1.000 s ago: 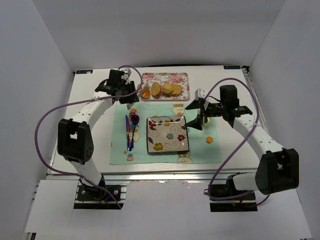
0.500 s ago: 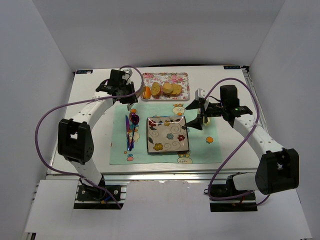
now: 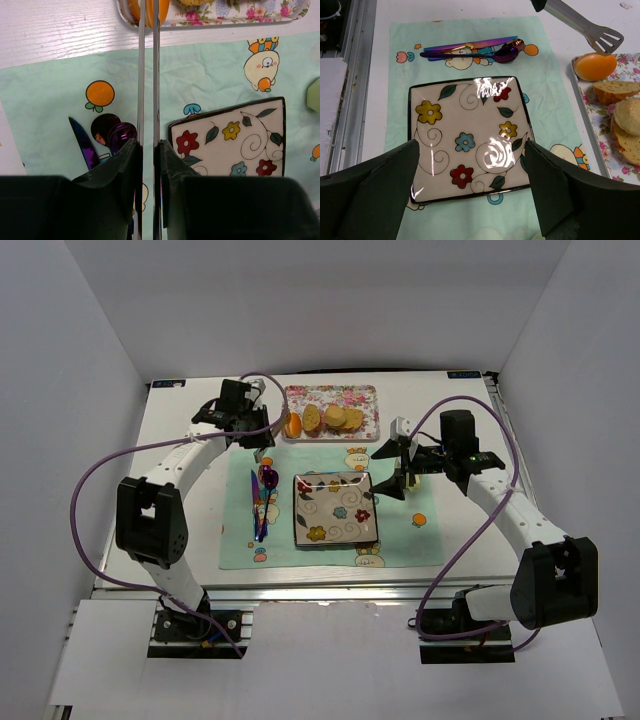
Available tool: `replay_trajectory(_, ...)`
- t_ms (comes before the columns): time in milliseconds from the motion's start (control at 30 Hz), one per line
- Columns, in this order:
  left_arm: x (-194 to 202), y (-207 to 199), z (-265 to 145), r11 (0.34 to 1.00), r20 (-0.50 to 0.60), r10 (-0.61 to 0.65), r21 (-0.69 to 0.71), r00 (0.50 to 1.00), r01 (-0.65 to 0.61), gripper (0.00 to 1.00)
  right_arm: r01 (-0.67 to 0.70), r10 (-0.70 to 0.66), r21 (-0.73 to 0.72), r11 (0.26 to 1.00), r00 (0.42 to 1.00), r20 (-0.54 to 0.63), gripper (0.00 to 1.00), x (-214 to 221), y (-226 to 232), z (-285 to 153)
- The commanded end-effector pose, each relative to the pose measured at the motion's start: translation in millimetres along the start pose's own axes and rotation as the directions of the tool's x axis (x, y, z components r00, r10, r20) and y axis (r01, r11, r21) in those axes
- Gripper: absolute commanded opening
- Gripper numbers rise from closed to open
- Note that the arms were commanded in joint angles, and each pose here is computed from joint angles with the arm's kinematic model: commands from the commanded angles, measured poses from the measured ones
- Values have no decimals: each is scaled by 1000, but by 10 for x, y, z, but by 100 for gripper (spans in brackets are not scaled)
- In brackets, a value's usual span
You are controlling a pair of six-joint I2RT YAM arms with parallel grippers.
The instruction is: Place the bread
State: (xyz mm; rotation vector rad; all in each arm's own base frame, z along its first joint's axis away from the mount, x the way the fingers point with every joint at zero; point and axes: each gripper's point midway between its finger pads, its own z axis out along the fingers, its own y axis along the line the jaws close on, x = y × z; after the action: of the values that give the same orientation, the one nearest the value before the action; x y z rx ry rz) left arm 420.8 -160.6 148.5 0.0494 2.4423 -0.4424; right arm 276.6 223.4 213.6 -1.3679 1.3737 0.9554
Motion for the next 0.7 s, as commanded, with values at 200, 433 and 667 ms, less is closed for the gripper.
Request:
replay_trajectory(200,-511,-234,-362,999,161,4,43,987,-11,0,36,-36,-4,999,999,37,89,-143,18,-37)
replay_trajectory(433,-481,-231,-416,999,167,0,44,986,-8,0,34,-34,0,999,999,33,89,-143,12,-44)
replay_trajectory(667,-306,-513,-673,977,146,12,207,989,-42,0,39,-39,6,999,999,29,89,-151,8,-73)
